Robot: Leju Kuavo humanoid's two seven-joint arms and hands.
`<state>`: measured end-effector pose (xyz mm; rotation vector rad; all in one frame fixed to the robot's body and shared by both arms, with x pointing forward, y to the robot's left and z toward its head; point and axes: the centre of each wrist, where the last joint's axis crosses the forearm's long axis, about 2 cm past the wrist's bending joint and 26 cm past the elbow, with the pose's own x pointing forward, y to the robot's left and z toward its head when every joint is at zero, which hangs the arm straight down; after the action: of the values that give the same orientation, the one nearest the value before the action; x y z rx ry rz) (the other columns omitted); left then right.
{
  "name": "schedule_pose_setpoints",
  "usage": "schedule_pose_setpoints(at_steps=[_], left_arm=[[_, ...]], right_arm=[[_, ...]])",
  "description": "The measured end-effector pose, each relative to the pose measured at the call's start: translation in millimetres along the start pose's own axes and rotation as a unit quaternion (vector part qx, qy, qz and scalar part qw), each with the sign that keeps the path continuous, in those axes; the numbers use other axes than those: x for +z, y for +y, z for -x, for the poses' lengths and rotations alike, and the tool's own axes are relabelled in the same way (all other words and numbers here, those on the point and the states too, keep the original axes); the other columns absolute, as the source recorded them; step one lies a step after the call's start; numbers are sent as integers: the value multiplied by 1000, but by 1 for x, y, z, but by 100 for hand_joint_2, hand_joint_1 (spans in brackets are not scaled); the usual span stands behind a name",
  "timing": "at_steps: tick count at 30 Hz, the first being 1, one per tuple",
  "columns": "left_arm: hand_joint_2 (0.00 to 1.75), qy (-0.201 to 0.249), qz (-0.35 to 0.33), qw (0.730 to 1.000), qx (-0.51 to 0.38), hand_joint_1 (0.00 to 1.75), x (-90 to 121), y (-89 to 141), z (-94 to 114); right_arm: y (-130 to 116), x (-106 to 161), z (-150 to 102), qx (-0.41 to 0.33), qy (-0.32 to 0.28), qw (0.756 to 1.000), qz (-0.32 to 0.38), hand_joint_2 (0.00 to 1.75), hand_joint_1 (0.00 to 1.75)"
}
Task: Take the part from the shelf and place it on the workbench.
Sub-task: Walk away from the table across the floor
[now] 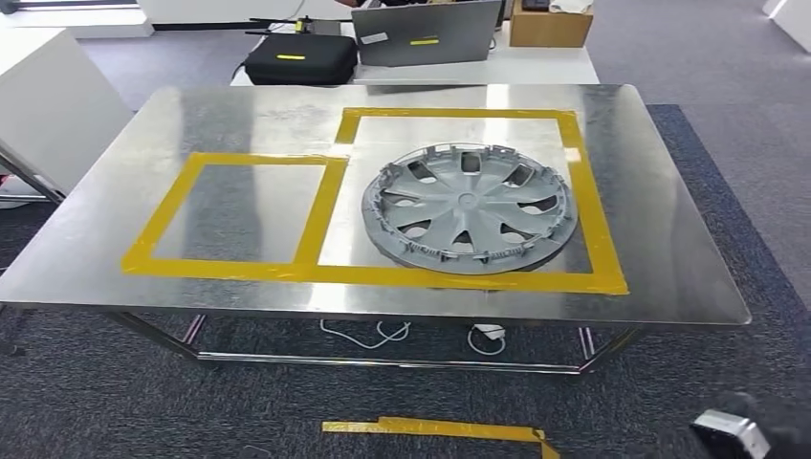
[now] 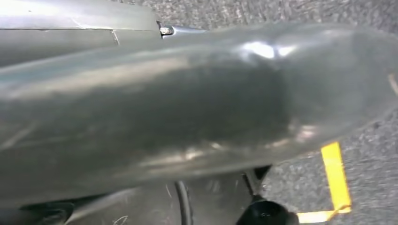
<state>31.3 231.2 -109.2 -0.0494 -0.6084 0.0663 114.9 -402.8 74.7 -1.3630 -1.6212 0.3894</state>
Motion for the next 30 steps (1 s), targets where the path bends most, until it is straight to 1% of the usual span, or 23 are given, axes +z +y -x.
schedule_pose_setpoints(at_steps=[1, 2, 3, 4, 5, 7, 9, 10, 12, 13, 14, 15, 18, 23, 24, 27, 28, 30], left_arm=[[0, 1, 1, 1000, 0, 0, 0, -1, 0], [0, 1, 1, 1000, -1, 0, 0, -2, 0], [0, 2, 2, 1000, -1, 0, 0, -3, 1], [0, 2, 2, 1000, -2, 0, 1, -3, 1], [0, 2, 3, 1000, -2, 0, 1, -3, 1], [0, 2, 1, 1000, -3, 0, 1, -3, 1], [0, 1, 0, 1000, -3, 0, 0, -4, 0], [0, 0, 1, 1000, -4, 0, 0, -4, 0], [0, -2, 3, 1000, -7, 0, -1, -6, -3], [0, -4, 4, 1000, -8, 0, -2, -6, -4], [0, -5, 4, 1000, -9, 0, -2, -7, -5], [0, -4, 5, 1000, -10, 0, -2, -7, -5], [0, -3, 5, 1000, -11, 0, -2, -7, -4], [0, -4, 5, 1000, -11, 0, -2, -7, -4], [0, -4, 7, 1000, -14, 0, -2, -7, -5], [0, -7, 13, 999, -30, 0, -5, -6, -10], [0, -8, 14, 999, -32, 0, -5, -6, -10], [0, -8, 15, 999, -35, 0, -5, -6, -10]], right_arm=[[4, 14, 27, 26, 68, 997, 5, 0, 0], [8, 33, 50, 45, 144, 989, 6, 0, 0], [13, 55, 67, 60, 222, 973, 7, 0, 0], [18, 78, 77, 72, 303, 950, 4, 0, 0], [25, 97, 81, 82, 375, 923, -4, 0, 0], [48, 130, 73, 91, 509, 854, -52, 0, 0], [72, 156, 53, 83, 605, 781, -129, 0, 0], [82, 167, 42, 72, 636, 749, -172, 0, 0], [100, 186, 16, 38, 673, 688, -270, 0, 0], [107, 193, 4, 20, 680, 664, -310, 0, 0], [114, 196, -6, 5, 682, 648, -339, 0, 0], [120, 198, -14, -7, 682, 638, -358, 0, 0], [128, 200, -28, -25, 682, 621, -385, 0, 0], [129, 203, -31, -30, 680, 615, -399, 0, 0], [131, 204, -34, -39, 662, 616, -425, 0, 0], [140, 206, -52, -93, 558, 645, -515, 0, 0], [142, 206, -57, -106, 537, 654, -523, 0, 0], [145, 204, -60, -109, 524, 659, -528, 0, 0]])
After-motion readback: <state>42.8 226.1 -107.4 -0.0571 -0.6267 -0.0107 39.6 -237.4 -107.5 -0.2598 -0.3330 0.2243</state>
